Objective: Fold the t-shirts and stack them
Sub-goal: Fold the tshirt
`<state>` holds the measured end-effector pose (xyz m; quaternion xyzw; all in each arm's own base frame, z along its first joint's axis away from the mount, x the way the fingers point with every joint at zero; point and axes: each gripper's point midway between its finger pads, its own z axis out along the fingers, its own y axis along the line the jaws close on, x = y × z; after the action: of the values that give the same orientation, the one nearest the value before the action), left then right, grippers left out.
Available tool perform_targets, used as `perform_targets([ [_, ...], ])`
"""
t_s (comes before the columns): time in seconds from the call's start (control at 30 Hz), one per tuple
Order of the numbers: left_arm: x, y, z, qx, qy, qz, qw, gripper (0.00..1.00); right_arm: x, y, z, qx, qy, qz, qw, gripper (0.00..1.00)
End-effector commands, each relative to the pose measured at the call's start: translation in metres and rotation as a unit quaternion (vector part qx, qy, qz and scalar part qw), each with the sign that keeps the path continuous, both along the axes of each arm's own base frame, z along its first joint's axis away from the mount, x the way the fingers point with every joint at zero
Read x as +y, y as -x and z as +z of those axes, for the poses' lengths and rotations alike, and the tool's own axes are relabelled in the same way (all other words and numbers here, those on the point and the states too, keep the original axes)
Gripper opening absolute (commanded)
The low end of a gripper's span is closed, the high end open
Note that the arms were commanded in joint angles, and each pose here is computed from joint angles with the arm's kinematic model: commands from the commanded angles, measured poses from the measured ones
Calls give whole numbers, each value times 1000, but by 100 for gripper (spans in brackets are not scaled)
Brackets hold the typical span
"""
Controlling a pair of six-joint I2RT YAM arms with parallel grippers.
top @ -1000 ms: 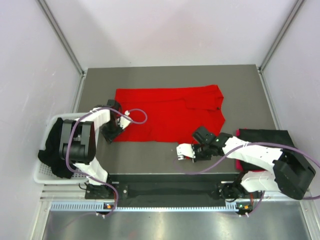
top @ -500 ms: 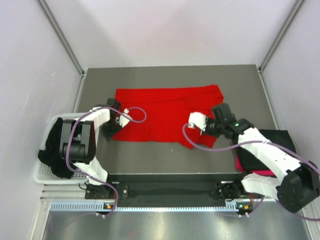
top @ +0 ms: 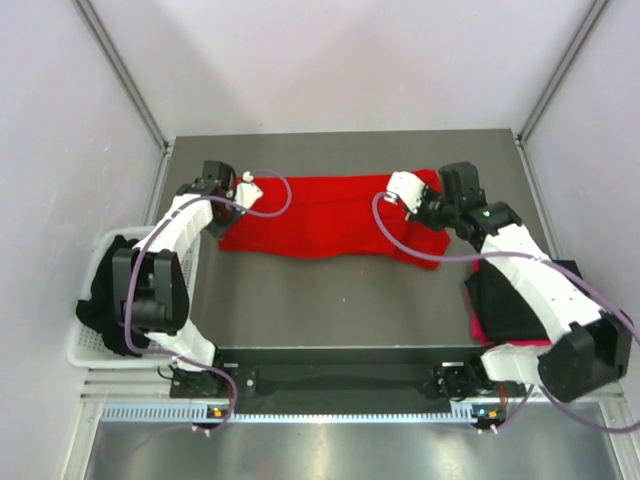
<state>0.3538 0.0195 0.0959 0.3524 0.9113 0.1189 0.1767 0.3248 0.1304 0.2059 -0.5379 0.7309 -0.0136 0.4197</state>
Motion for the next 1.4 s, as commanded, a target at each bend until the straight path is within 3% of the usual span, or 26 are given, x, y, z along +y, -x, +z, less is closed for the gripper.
perform_targets([
  [0.0,0,-32,13,-34,-1,3,999,0,-2,-37,24,-33,-19,-37,999,4],
  [0.23,-3,-79,1,-36,0,12,999,0,-8,-96,11,-16,-32,-78,996,4],
  [0.57,-2,-119,-12,-44,-10,20,999,0,-5,-157,-9,-6,-40,-102,994,4],
  [1.37,9,-133,-25,-42,-41,40,997,0,-2,-227,-35,-1,-49,-137,989,4],
])
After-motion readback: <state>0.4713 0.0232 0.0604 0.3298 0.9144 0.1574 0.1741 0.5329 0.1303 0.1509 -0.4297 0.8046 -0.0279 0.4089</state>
